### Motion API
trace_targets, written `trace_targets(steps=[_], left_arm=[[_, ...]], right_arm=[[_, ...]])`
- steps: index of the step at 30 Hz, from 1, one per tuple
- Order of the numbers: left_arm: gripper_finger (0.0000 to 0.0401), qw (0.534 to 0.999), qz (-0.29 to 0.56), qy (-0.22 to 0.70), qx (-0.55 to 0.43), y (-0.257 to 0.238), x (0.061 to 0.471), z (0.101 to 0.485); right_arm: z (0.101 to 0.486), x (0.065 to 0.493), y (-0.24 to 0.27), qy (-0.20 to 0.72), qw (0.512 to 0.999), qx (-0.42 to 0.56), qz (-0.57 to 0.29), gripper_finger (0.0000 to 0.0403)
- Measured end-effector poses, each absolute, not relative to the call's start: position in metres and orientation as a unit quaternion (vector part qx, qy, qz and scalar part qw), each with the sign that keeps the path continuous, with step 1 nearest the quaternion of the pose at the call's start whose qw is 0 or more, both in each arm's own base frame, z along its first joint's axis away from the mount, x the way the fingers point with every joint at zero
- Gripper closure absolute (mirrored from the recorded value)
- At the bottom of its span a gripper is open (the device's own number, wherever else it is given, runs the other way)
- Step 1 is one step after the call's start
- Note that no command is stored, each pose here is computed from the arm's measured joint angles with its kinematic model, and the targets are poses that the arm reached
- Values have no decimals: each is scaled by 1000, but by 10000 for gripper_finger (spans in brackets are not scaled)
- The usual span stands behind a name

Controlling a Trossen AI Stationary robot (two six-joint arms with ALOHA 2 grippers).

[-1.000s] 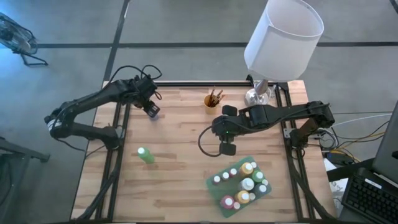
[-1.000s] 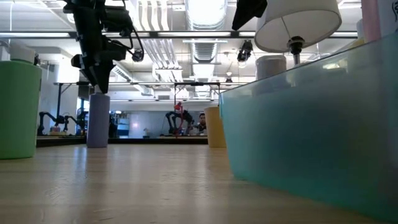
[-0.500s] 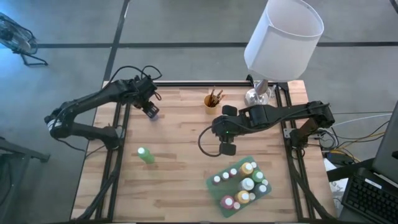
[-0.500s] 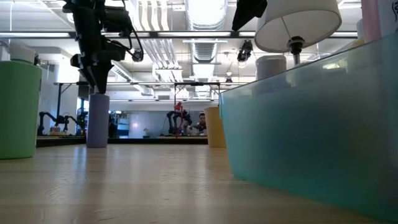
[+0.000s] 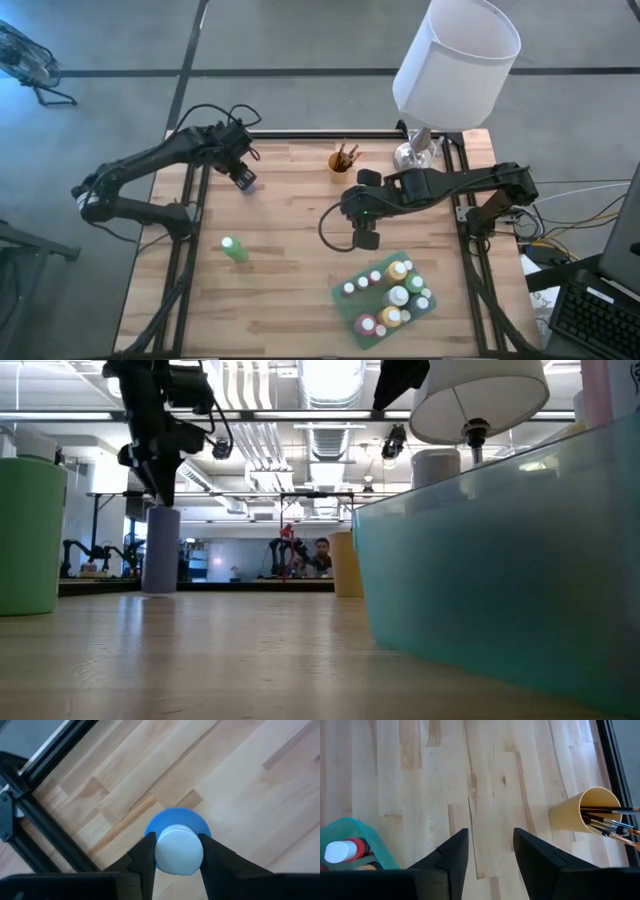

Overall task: Pick & Place Paint Supplies
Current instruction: Put the purple paint bottle into the green bin

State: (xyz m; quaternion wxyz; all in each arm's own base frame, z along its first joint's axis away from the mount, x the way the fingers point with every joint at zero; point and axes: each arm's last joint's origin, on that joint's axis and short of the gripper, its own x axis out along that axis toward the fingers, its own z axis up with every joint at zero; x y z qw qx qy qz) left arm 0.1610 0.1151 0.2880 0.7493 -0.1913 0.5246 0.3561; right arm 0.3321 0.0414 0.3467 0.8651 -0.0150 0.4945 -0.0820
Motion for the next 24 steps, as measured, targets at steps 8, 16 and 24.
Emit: trace_targets(steps=[8, 16, 24], left_arm=[[278, 796, 289, 480, -227, 112, 169, 314], [278, 848, 171, 441, -237, 91, 186, 334], [278, 887, 46, 410, -207, 54, 209, 343]], right_arm=[[345, 336, 44, 476, 876, -15, -77, 239], [329, 335, 64, 461, 885, -34, -52, 242], [313, 312, 82, 412, 907, 8, -86, 276]])
